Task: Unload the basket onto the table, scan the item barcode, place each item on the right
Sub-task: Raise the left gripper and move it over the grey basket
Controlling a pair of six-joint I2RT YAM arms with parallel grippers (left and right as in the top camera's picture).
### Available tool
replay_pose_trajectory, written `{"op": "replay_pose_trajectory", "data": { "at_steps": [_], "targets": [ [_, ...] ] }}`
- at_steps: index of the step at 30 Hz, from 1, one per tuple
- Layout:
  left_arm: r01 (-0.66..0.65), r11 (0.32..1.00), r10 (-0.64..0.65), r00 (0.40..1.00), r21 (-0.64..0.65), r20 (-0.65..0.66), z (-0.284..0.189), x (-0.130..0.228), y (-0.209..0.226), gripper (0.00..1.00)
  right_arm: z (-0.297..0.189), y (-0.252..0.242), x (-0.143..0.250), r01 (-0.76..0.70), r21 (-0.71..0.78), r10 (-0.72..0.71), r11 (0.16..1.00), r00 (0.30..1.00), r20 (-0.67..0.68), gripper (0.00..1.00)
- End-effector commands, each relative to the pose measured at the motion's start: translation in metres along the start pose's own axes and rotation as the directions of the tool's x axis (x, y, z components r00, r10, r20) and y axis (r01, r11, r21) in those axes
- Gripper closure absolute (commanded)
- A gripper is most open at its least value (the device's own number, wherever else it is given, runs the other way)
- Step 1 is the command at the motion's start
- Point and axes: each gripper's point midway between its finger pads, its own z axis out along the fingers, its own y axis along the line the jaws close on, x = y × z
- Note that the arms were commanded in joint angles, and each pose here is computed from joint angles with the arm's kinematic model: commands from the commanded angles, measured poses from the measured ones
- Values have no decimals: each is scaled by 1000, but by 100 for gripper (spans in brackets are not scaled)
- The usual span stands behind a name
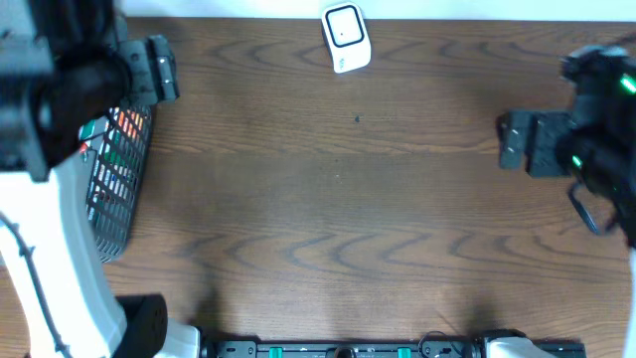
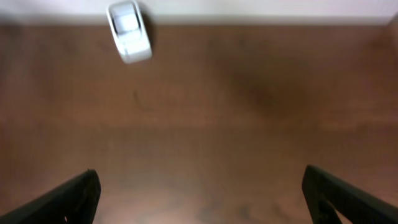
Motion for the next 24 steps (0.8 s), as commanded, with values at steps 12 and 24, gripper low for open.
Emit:
{"op": "replay_pose_trajectory", "data": {
  "at_steps": [12, 24],
  "targets": [
    [528, 727, -503, 845, -439, 182, -35, 22, 145, 28, 66, -85, 18, -187, 254, 243, 949, 947, -209, 1],
    [610, 564, -617, 760, -557, 207, -32, 47, 225, 16, 89, -125, 30, -270, 317, 357, 909, 897, -259, 1]
  ]
}}
